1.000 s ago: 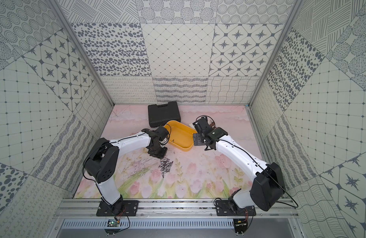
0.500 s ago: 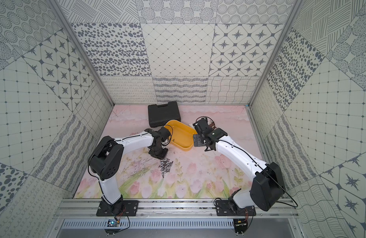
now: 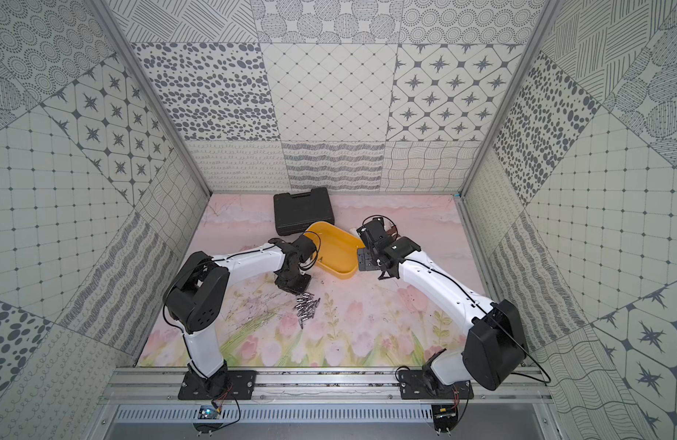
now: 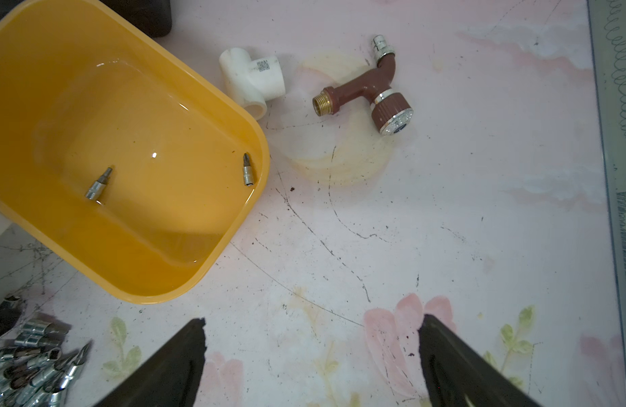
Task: Put the bit on the desktop into the storage box
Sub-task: Pick up the screwdriver bit from the center of the board.
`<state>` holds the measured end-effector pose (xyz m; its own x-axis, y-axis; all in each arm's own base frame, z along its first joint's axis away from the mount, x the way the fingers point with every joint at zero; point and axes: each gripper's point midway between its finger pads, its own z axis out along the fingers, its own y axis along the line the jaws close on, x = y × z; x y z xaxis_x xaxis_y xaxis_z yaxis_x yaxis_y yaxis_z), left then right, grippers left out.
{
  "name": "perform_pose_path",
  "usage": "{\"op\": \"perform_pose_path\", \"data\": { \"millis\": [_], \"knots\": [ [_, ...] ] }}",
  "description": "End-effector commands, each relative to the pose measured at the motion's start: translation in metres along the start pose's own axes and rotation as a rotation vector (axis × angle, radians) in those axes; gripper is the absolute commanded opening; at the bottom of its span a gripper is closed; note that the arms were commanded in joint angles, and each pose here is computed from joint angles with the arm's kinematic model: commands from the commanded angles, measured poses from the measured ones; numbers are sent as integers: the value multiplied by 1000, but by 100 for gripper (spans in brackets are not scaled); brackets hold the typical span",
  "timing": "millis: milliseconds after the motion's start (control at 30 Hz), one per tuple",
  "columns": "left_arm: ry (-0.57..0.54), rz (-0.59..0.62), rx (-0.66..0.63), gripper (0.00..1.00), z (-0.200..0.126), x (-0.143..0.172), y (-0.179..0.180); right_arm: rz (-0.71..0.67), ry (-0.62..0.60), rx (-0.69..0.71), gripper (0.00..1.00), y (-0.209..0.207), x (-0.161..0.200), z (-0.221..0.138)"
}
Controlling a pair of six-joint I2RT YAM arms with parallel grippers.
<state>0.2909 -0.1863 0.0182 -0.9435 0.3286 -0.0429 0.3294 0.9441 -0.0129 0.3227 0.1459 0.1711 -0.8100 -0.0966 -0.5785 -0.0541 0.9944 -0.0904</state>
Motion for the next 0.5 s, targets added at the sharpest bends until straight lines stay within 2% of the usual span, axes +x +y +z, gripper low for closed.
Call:
{"op": "perform_pose_path", "data": {
  "millis": [0, 233, 467],
  "knots": [
    [-11, 24, -26, 11, -6, 2, 2, 39, -34, -14, 97, -2, -6, -5],
    [-42, 20, -8, 11, -21, 0, 0, 38, -39, -11, 96, -3, -6, -6],
    [-110, 21, 8, 11, -51, -5, -2, 39, -43, -14, 96, -4, -6, -8]
  ]
}}
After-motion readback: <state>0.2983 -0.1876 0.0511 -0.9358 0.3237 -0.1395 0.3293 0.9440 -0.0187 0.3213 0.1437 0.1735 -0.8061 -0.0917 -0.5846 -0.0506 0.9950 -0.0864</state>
